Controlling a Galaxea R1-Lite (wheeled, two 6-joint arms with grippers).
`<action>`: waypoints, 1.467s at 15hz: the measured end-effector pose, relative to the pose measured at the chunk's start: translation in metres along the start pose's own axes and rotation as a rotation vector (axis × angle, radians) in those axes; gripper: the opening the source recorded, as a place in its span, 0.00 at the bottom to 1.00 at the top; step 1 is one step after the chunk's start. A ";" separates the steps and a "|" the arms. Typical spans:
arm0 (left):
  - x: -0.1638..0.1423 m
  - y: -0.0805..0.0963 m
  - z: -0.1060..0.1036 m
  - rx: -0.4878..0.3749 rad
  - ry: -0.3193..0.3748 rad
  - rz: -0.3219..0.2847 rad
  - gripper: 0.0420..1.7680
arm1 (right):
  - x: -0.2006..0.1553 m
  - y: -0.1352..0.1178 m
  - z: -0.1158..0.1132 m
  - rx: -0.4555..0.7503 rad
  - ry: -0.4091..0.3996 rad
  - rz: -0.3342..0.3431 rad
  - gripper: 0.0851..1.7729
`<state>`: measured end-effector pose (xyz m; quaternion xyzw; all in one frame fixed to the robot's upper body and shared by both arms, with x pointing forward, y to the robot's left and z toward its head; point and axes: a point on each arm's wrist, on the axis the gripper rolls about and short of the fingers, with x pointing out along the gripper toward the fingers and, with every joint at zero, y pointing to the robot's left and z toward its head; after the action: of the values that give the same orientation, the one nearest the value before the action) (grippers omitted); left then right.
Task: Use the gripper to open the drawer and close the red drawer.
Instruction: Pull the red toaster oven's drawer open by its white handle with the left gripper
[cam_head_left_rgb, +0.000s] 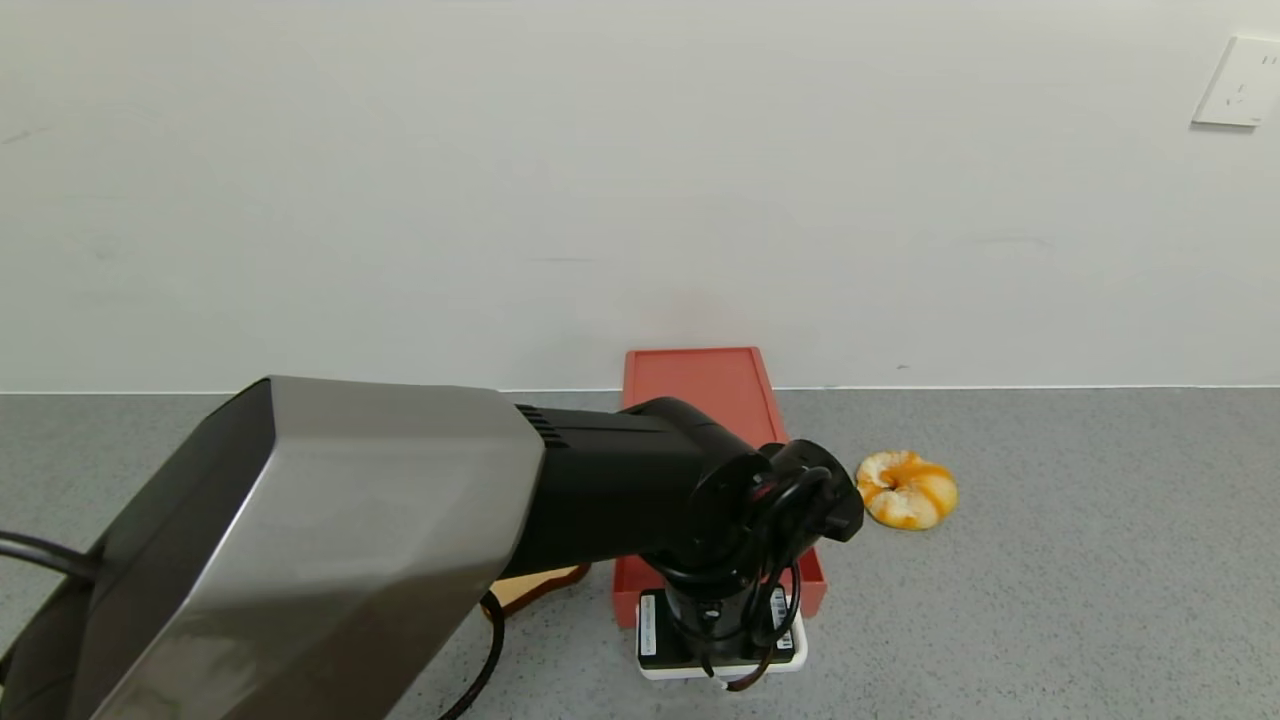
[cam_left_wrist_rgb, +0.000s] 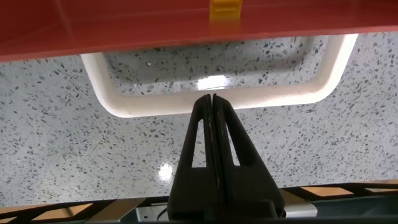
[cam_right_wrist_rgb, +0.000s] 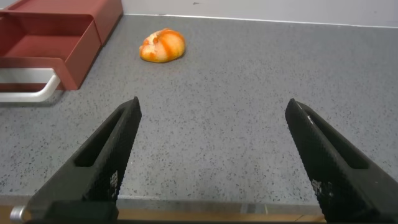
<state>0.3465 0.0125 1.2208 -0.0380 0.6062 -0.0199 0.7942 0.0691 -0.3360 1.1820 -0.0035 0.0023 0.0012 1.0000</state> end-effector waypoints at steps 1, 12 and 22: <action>0.000 0.000 0.000 0.000 0.000 0.000 0.04 | 0.000 0.000 0.000 0.000 0.000 0.000 0.96; -0.004 -0.001 0.002 -0.003 -0.024 -0.007 0.04 | 0.000 0.000 0.000 0.005 0.000 0.000 0.96; -0.006 -0.001 0.005 -0.007 -0.039 -0.016 0.04 | 0.000 0.000 0.000 0.006 0.000 0.000 0.96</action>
<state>0.3494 0.0121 1.2279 -0.0461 0.5901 -0.0233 0.8057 0.0691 -0.3360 1.1820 -0.0006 0.0023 0.0012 1.0000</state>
